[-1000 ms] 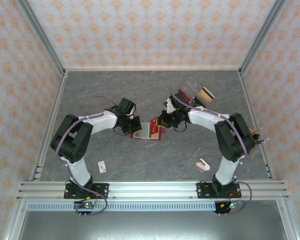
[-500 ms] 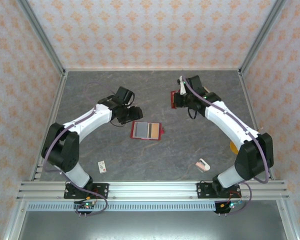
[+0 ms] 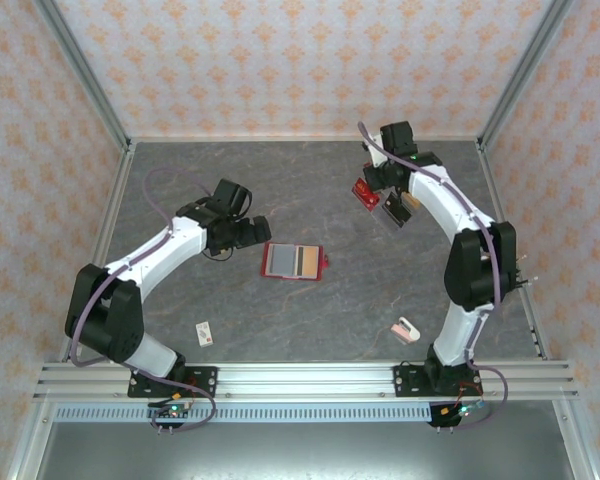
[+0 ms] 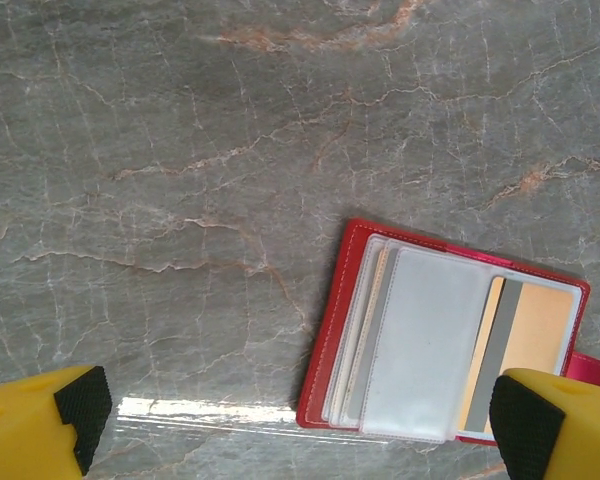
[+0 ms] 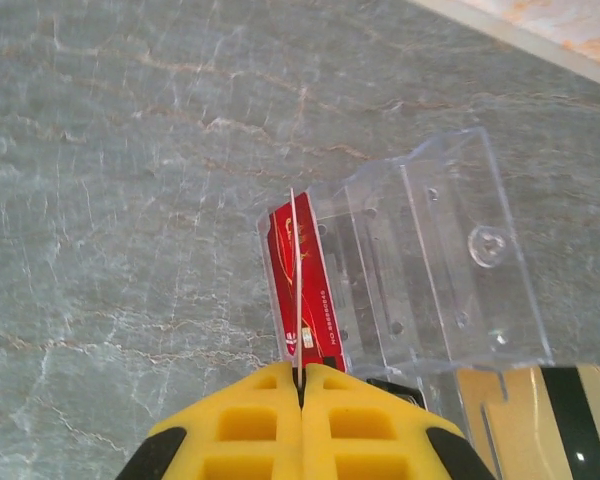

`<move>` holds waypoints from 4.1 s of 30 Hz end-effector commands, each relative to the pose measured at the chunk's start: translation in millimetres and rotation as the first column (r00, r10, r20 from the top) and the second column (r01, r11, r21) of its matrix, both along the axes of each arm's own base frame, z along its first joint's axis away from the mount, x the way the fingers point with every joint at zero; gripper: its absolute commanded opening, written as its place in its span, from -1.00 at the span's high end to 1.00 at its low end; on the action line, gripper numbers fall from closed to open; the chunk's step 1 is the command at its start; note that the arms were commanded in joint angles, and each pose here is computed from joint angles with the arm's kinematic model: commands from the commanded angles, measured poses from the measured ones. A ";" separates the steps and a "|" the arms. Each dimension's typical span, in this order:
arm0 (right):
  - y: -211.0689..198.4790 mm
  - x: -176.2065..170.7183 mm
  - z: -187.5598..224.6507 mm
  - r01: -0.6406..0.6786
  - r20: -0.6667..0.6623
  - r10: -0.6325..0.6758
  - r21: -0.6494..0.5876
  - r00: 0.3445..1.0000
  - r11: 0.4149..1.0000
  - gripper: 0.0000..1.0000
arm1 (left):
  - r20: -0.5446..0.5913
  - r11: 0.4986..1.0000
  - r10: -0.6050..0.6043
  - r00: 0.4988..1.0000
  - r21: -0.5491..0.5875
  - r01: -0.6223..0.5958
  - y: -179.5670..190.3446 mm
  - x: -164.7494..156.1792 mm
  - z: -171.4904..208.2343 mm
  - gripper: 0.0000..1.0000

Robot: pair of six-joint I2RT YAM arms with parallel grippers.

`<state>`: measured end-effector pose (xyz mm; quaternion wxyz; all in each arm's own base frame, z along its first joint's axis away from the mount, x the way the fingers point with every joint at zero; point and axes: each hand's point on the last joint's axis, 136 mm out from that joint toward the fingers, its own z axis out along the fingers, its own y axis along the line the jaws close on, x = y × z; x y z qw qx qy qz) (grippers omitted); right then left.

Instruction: Take the credit cards out of the card holder

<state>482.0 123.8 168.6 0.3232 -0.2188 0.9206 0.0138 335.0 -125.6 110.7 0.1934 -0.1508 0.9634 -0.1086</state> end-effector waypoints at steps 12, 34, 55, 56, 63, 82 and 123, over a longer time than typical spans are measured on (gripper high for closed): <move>-7.0 28.6 -44.8 -0.130 -0.131 0.111 -0.146 0.985 0.981 1.00 | -0.023 0.999 0.021 1.000 0.046 -0.020 18.4 -10.4 -2.9 -1.00; -13.4 25.2 -89.2 -0.121 -0.270 0.071 -0.173 0.960 0.977 0.83 | -0.039 1.000 0.001 0.999 0.012 -0.001 11.6 -12.4 -10.7 -1.00; -5.4 11.0 -2.1 0.160 -0.151 -0.148 0.066 0.977 0.985 0.20 | -0.037 0.999 0.011 0.999 -0.034 -0.012 5.4 -11.3 -12.5 -1.00; -2.8 4.9 0.7 0.192 -0.161 -0.174 0.104 0.971 0.976 0.16 | -0.033 0.999 0.011 0.999 -0.048 -0.013 3.3 -10.7 -11.9 -1.00; 24.2 -55.5 18.4 0.365 -0.238 -0.294 0.358 0.926 0.860 -0.14 | -0.027 0.986 -0.002 1.000 -0.164 -0.002 -15.7 -11.5 -14.9 -1.00; 171.0 -190.2 -77.5 0.431 -0.469 -0.245 0.344 0.849 0.834 0.12 | -0.029 0.944 0.010 1.000 -0.329 -0.019 -55.1 -0.3 -17.9 -0.86; 139.4 -175.5 -157.2 0.502 -0.500 -0.379 0.133 0.779 0.854 0.66 | -0.143 0.900 -0.098 0.985 -0.436 0.026 -127.8 12.3 -68.4 0.68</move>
